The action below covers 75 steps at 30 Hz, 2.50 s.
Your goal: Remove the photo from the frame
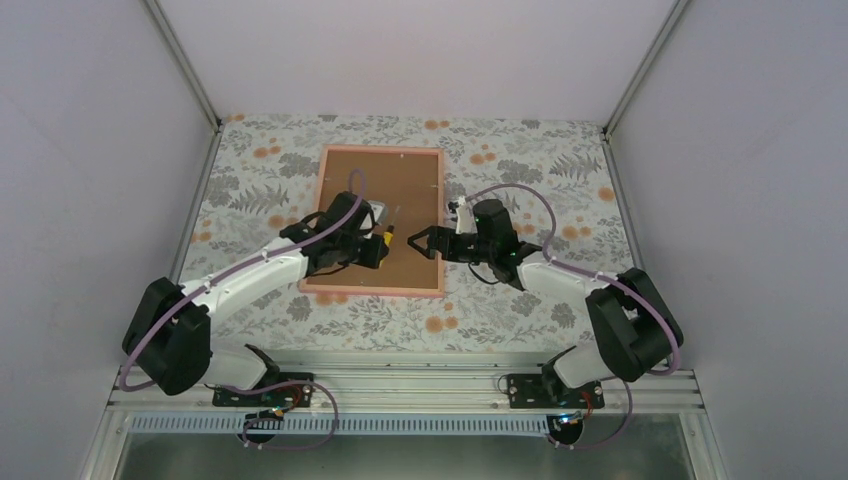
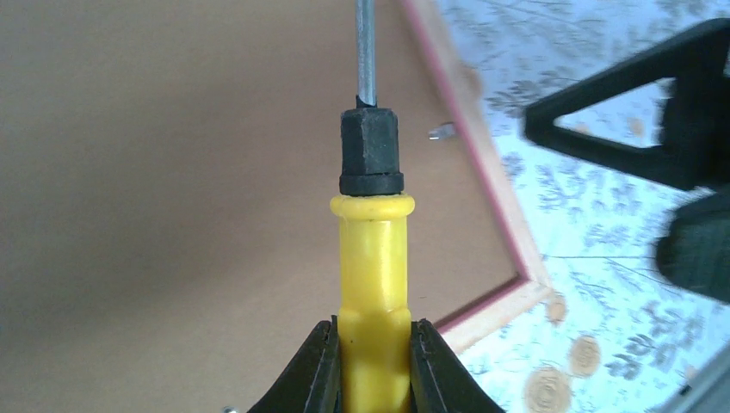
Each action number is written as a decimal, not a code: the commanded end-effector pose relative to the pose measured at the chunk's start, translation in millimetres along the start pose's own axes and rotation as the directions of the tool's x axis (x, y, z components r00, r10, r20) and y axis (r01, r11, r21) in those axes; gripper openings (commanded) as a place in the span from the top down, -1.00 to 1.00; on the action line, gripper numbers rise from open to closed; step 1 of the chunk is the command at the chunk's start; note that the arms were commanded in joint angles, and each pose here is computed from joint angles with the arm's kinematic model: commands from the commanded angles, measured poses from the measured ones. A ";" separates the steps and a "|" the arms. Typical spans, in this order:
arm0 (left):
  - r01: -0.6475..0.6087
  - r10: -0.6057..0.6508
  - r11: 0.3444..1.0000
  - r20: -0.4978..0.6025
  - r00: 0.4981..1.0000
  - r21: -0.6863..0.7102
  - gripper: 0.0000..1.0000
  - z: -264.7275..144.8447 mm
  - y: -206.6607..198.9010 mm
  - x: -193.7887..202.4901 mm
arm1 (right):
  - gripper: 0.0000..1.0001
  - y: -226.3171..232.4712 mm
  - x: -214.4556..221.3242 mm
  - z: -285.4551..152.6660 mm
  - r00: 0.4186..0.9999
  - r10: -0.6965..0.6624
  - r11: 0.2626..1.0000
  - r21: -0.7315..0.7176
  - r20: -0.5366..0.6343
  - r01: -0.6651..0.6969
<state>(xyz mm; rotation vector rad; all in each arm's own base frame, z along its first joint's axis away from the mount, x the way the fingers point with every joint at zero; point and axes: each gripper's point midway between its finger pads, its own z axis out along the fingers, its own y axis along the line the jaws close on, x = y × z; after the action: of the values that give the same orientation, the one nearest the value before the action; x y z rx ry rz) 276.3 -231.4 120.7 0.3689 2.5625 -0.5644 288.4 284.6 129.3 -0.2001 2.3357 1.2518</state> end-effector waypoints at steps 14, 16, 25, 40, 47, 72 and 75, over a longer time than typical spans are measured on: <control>-0.232 0.210 0.953 0.130 0.969 0.193 0.82 -20.8 -83.9 -17.3 | -0.52 38.8 -9.2 -9.2 0.990 0.129 0.965 -0.237 0.050 -0.114; -0.246 0.223 0.951 0.135 0.965 0.190 0.82 -22.1 -86.9 -15.3 | -0.45 39.1 -9.1 -8.3 0.990 0.135 0.962 -0.244 0.047 -0.120; -0.261 0.237 0.947 0.141 0.961 0.189 0.82 -21.3 -91.9 -9.5 | 0.20 42.4 -6.4 -8.9 0.988 0.151 0.951 -0.277 0.036 -0.135; -0.237 0.197 0.953 0.209 0.958 0.187 0.60 -27.2 -92.0 -15.3 | 0.92 49.7 -0.4 -16.7 0.970 0.244 0.911 -0.344 0.006 -0.227; -0.206 0.132 0.948 0.291 0.948 0.241 0.23 -33.3 -97.7 -21.3 | 0.92 51.9 0.2 -25.7 0.935 0.353 0.861 -0.392 0.003 -0.324; -0.170 0.059 0.930 0.323 0.944 0.325 0.18 -16.6 -107.9 -9.5 | 0.93 46.3 -1.7 -37.8 0.867 0.498 0.794 -0.419 0.030 -0.441; -0.172 0.062 0.929 0.322 0.945 0.327 0.23 -15.4 -109.5 -9.6 | 0.92 45.7 -1.3 -38.0 0.864 0.502 0.792 -0.418 0.032 -0.445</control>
<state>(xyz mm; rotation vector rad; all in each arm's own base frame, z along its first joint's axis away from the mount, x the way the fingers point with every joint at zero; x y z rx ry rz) 238.6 -317.2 169.6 0.5106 2.1485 -0.9494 262.1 282.0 173.0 0.3683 2.0889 1.9020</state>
